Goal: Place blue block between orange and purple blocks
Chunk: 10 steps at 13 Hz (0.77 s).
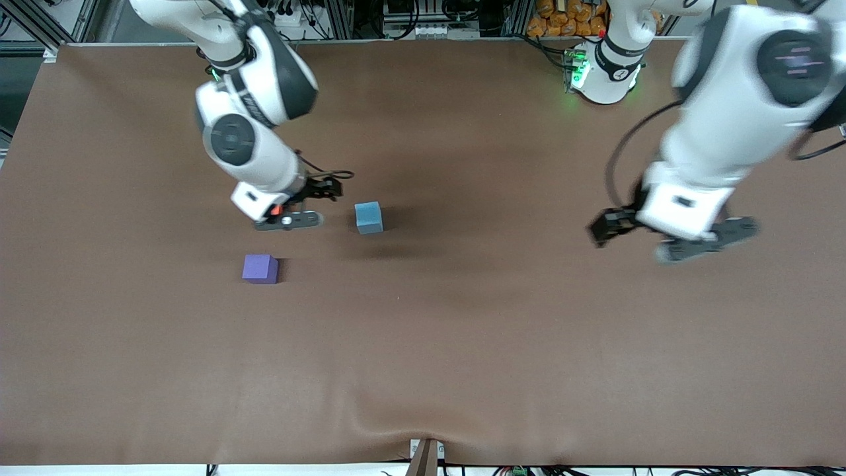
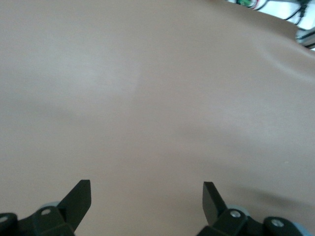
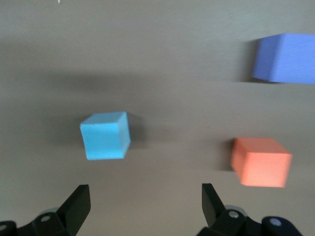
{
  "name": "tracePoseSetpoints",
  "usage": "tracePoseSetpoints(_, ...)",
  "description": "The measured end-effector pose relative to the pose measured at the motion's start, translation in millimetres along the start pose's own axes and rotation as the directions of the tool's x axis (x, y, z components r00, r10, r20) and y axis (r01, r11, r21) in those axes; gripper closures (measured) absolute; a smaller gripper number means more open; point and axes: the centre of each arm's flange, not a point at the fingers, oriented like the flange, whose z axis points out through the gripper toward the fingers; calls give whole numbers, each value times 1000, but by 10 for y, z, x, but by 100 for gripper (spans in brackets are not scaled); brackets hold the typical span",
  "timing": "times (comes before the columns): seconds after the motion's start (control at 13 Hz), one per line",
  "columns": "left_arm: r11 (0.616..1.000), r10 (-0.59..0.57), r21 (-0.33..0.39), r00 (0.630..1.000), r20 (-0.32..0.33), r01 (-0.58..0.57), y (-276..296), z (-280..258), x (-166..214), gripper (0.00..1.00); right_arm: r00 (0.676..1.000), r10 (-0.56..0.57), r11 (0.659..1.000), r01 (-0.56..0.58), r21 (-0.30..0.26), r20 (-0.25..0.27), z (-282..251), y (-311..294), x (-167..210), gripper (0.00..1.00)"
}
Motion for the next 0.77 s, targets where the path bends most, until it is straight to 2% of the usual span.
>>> tracePoseSetpoints(0.23, 1000, 5, 18, 1000, 18, -5, -612, -17, 85, 0, 999, 20, 1000, -20, 0, -40, 590, -472, -20, 0)
tracePoseSetpoints(0.38, 1000, 13, 24, 1000, 27, -14, -799, -18, 41, 0, 999, 10, 1000, -10, -14, -41, 918, -596, -24, 0)
tracePoseSetpoints(0.54, 999, 42, 25, 999, 28, -42, -954, -63, 18, 0, 999, -3, 999, 1, -36, -43, 1036, -586, 0, 0)
tracePoseSetpoints(0.77, 997, 70, 30, 997, 36, -71, -1303, -141, 72, 0, 998, -7, 999, 5, -37, -61, 1023, -570, 31, 0)
